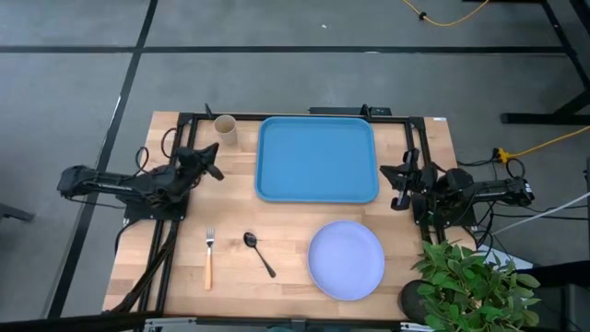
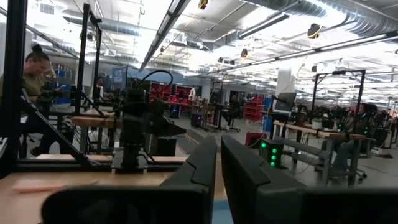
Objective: Pick and place plate/cup/fork/spoon on tray
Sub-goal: Put the white cup on the blue tray
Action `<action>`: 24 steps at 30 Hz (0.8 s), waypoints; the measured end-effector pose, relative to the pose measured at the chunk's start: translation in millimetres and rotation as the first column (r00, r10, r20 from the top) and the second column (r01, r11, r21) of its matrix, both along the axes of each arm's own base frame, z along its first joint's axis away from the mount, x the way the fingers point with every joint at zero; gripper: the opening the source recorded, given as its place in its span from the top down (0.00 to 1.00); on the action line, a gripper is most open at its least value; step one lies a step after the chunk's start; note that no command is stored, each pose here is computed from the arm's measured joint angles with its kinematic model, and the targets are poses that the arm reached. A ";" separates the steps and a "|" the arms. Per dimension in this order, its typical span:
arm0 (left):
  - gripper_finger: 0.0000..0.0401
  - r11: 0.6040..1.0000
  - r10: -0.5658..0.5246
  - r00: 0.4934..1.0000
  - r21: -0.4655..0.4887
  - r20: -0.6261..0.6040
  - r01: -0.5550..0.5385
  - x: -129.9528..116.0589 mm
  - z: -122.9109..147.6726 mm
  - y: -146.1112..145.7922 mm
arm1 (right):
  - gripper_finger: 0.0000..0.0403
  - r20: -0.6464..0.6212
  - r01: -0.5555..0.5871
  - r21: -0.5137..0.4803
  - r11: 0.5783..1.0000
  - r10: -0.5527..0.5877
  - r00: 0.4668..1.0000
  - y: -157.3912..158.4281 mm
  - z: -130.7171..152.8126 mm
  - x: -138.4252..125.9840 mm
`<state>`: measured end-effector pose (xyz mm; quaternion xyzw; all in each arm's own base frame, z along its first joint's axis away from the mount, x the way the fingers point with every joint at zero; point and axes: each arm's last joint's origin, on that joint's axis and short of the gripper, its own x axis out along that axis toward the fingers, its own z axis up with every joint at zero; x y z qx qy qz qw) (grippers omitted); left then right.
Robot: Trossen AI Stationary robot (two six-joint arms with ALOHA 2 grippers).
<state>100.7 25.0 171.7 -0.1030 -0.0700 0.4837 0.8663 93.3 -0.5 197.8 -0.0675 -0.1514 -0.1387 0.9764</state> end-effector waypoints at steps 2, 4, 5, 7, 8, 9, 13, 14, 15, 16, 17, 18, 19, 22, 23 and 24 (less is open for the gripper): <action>1.00 0.999 0.017 1.000 -0.031 -0.006 -0.017 1.0 -4.6 3.5 | 0.92 -0.007 0.000 -0.001 1.000 0.000 1.000 0.0 -0.6 0.2; 1.00 0.998 -0.051 0.999 -0.045 0.005 0.051 4.0 -2.1 6.0 | 0.92 -0.007 0.001 -0.001 1.000 -0.001 1.000 0.0 -0.6 0.2; 1.00 0.995 -0.093 0.996 -0.035 0.003 0.093 5.7 4.2 7.1 | 0.92 -0.007 0.002 -0.001 1.000 -0.002 1.000 0.0 -0.6 0.2; 1.00 0.989 -0.147 0.989 0.022 -0.029 0.148 8.9 24.9 9.6 | 0.92 -0.006 0.003 -0.001 1.000 -0.003 1.000 0.0 -0.5 0.2; 1.00 0.985 -0.159 0.986 0.060 -0.056 0.163 10.8 37.9 10.9 | 0.92 -0.006 0.003 -0.001 1.000 -0.003 1.000 0.0 -0.5 0.2; 1.00 0.980 -0.166 0.982 0.099 -0.094 0.175 13.4 51.7 12.3 | 0.92 -0.006 0.003 -0.002 1.000 -0.003 1.000 0.0 -0.5 0.2; 1.00 0.964 -0.123 0.937 0.184 -0.328 0.191 28.1 100.2 20.1 | 0.92 -0.003 0.003 -0.002 1.000 -0.003 1.000 -0.1 -0.2 0.1; 1.00 0.966 -0.110 0.915 0.174 -0.389 0.190 32.4 110.3 23.0 | 0.92 -0.003 0.003 -0.002 1.000 -0.003 1.000 -0.1 -0.2 0.1; 1.00 0.971 -0.101 0.885 0.151 -0.454 0.187 37.4 118.1 26.5 | 0.92 -0.003 0.003 -0.002 1.000 -0.003 1.000 -0.1 -0.2 0.1; 1.00 0.976 -0.095 0.851 0.120 -0.516 0.182 42.0 123.2 30.3 | 0.92 -0.003 0.003 -0.002 1.000 -0.003 1.000 -0.1 -0.2 0.0; 1.00 0.981 -0.093 0.807 0.083 -0.583 0.173 47.4 126.5 34.5 | 0.92 -0.003 0.005 -0.004 1.000 -0.005 1.000 -0.1 -0.1 0.0; 1.00 0.986 -0.094 0.762 0.048 -0.641 0.162 52.5 129.1 38.8 | 0.92 -0.004 0.007 -0.012 1.000 -0.007 1.000 -0.1 0.0 0.0; 1.00 0.989 -0.097 0.715 0.014 -0.692 0.147 58.1 130.3 43.6 | 0.92 -0.008 0.012 -0.027 1.000 -0.013 1.000 -0.1 0.0 0.0; 1.00 0.990 -0.127 0.508 -0.074 -0.852 0.123 73.4 119.8 58.5 | 0.92 -0.019 0.028 -0.075 0.997 -0.029 0.999 -0.1 0.0 -0.1; 1.00 0.987 -0.143 0.429 -0.098 -0.892 0.124 78.9 112.9 64.1 | 0.92 -0.020 0.031 -0.083 0.996 -0.033 0.999 -0.1 0.2 -0.1; 1.00 0.983 -0.167 0.355 -0.126 -0.920 0.135 84.0 105.1 69.4 | 0.92 -0.019 0.035 -0.094 0.995 -0.037 0.999 -0.1 0.5 -0.2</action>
